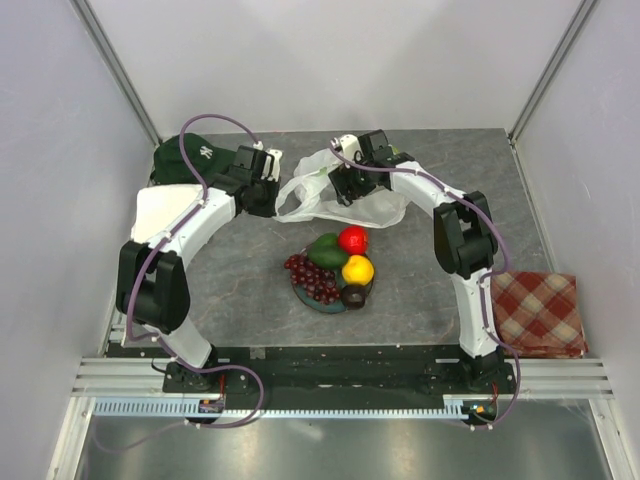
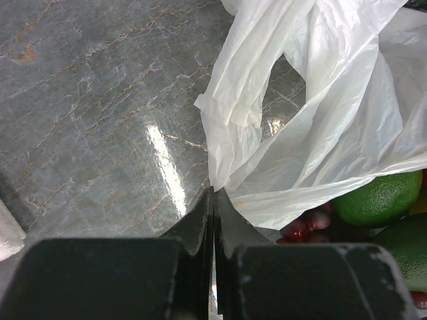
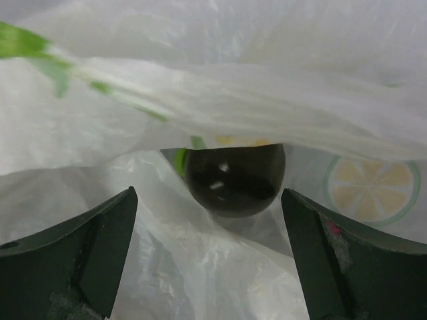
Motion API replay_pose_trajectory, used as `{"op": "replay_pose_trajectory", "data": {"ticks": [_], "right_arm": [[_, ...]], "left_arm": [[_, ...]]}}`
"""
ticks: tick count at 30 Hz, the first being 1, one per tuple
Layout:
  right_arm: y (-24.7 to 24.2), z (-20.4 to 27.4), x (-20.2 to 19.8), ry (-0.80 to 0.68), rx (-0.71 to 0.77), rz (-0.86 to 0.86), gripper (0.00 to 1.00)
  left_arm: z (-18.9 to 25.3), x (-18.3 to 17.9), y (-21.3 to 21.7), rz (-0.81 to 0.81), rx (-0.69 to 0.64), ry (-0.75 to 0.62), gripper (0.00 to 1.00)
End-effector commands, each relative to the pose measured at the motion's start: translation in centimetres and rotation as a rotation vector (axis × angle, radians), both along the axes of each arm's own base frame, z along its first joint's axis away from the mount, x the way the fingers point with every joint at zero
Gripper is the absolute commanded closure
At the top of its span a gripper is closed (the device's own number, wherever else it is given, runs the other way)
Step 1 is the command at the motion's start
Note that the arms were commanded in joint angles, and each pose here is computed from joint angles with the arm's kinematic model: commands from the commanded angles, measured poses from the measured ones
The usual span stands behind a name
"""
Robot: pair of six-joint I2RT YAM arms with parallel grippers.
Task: Take the fake fruits out of the plastic bag
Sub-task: Take out the fake fruit from the plastic bag.
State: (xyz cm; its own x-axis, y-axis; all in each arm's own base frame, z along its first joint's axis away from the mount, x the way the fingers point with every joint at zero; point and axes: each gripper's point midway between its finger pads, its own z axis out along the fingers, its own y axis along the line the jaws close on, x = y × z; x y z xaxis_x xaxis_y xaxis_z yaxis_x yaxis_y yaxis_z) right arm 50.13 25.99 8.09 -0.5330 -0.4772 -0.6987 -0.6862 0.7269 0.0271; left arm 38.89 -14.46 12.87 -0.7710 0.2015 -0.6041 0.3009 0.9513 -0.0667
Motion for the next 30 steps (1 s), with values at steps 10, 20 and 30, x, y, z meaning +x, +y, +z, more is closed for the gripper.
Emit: {"op": "replay_pose_trajectory", "data": {"ticks": [10, 20, 30], "right_arm": [[2.1, 0.5, 3.1, -0.063, 0.020, -0.049, 0.04], [1.5, -2.3, 4.0, -0.036, -0.014, -0.113, 0.03], [1.8, 1.0, 4.9, -0.111, 0.016, -0.094, 0.30]], "left_arm": [[1.2, 0.5, -0.9, -0.031, -0.022, -0.025, 0.98], [1.3, 0.4, -1.2, -0.043, -0.028, -0.024, 0.98], [0.8, 0.3, -1.3, -0.046, -0.023, -0.014, 0.99]]}}
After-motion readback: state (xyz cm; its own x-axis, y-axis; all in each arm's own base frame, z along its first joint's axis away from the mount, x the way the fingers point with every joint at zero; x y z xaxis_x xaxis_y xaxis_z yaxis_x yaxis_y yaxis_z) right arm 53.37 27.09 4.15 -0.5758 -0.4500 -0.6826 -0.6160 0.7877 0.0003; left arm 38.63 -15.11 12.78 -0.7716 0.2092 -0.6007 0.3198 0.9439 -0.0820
